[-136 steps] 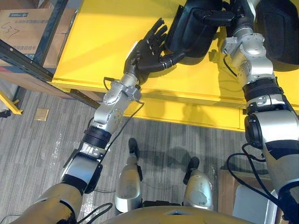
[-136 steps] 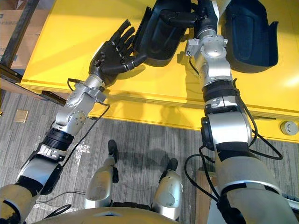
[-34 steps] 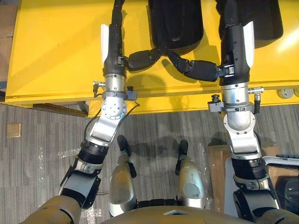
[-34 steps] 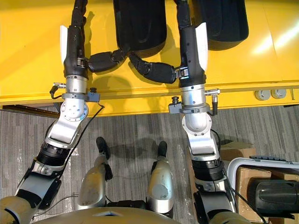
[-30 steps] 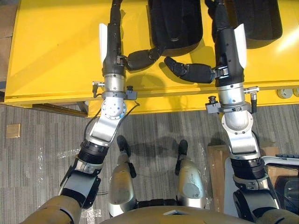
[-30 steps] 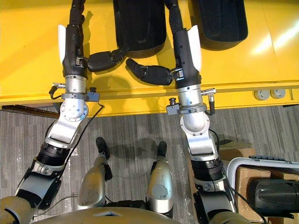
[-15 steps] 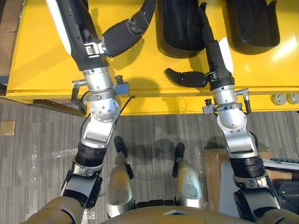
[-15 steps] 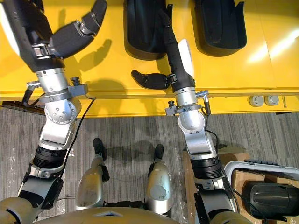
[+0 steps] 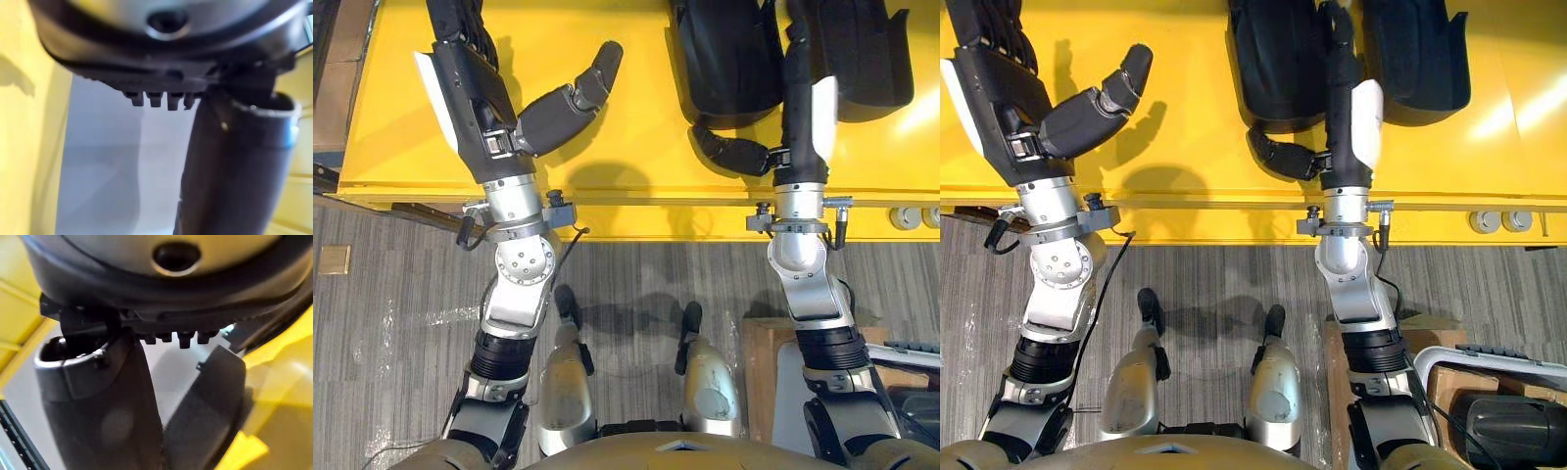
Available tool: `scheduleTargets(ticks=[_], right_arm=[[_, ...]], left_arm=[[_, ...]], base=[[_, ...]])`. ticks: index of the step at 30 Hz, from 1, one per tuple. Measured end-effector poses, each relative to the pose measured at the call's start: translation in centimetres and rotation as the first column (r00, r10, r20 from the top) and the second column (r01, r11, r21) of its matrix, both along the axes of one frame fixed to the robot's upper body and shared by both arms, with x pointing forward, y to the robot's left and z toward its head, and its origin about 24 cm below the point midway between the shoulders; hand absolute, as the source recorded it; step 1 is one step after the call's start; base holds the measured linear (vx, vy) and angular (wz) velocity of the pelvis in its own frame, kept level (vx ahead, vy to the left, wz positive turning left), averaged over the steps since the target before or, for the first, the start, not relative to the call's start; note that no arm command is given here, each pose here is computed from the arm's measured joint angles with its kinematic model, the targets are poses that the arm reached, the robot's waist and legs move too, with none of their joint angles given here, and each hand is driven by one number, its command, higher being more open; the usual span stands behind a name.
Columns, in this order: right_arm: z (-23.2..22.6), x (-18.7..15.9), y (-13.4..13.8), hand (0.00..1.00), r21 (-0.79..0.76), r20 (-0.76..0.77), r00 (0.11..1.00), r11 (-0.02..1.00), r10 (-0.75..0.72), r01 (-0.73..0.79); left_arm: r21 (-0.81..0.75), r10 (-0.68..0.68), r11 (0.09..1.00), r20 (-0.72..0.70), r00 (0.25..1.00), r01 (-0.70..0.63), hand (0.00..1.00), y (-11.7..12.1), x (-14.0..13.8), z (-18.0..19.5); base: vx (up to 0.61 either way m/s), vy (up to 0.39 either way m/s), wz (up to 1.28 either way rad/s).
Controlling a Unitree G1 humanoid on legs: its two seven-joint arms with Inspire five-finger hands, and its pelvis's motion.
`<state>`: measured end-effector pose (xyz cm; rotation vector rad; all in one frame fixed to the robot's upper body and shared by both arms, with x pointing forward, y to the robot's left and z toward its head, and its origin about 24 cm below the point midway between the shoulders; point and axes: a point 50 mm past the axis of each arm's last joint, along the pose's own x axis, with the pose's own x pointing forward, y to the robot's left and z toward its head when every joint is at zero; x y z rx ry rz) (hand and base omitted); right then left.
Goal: Walk over and take three plastic housings, then place them on the shelf
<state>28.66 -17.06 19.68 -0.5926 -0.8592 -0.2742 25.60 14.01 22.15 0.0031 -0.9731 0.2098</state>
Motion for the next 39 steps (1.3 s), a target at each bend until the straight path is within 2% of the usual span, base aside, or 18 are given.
scheduleTargets(ticks=[4,9,13,17,26,34,39], right_arm=[[1.6,-0.6,0.6,1.0,0.013,0.141,0.989,0.998,0.052,-0.055],[2.5,-1.0,0.9,1.0,0.041,0.208,0.973,0.993,0.102,-0.112],[2.5,-0.8,-0.4,1.0,0.268,0.172,0.955,0.921,0.242,-0.282],[1.5,-0.7,-1.9,1.0,0.42,0.139,0.961,0.865,0.238,-0.275],[0.4,-0.3,-2.0,1.0,0.467,0.064,0.971,0.853,0.232,-0.234],[-1.7,0.3,-1.8,1.0,0.531,-0.082,0.915,0.794,0.395,-0.295],[-1.9,0.4,-1.6,1.0,0.52,-0.117,0.899,0.797,0.423,-0.307]], left_arm=[[-0.021,-0.035,0.999,-0.068,0.997,0.033,1.0,0.1,-0.1,-1.4],[-0.004,-0.081,0.997,-0.086,0.993,0.081,1.0,-0.6,-0.1,-1.7],[-0.015,-0.108,0.994,-0.121,0.987,0.107,1.0,-0.8,-0.2,-2.5],[-0.02,-0.109,0.994,-0.157,0.982,0.108,1.0,-0.9,-0.2,-3.1],[-0.048,-0.131,0.991,-0.181,0.975,0.124,1.0,-1.6,-0.4,-3.7],[-0.04,-0.131,0.991,-0.204,0.97,0.126,1.0,-1.5,-0.3,-4.0],[-0.037,-0.132,0.991,-0.206,0.97,0.127,1.0,-1.5,-0.3,-4.0]], base=[[-0.01,-0.027,0.07],[-0.01,-0.014,0.04],[0.0,-0.016,0.0],[0.01,-0.034,0.0],[0.01,-0.015,0.0],[0.0,0.0,0.0],[0.0,0.0,-0.04]])
